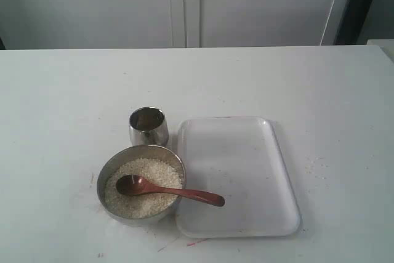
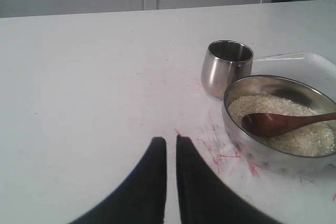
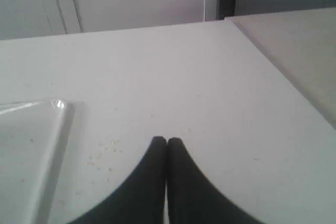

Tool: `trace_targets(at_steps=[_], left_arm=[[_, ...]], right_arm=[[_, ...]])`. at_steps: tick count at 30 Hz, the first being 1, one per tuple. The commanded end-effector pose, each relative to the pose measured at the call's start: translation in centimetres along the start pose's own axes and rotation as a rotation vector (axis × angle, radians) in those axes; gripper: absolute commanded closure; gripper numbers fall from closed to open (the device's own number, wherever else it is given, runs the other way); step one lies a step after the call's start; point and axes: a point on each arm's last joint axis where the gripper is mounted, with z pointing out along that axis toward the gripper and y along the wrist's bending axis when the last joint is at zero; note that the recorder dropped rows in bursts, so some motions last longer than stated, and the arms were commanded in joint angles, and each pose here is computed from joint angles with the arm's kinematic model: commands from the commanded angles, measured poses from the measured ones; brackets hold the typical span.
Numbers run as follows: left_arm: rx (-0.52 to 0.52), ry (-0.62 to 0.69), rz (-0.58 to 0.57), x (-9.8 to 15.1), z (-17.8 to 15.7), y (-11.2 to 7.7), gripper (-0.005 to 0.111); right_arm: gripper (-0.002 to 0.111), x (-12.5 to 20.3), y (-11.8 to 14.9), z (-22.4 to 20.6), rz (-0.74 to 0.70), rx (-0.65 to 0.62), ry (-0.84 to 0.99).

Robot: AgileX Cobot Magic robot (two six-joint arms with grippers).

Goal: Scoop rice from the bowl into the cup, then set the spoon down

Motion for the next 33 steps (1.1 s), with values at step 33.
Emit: trace_targets(at_steps=[33], left_arm=[[0.003, -0.008, -0.016, -0.2, 0.0, 0.0, 0.092]], right_arm=[[0.108, -7.7, 1.4, -2.3, 0.401, -0.165, -0.056]])
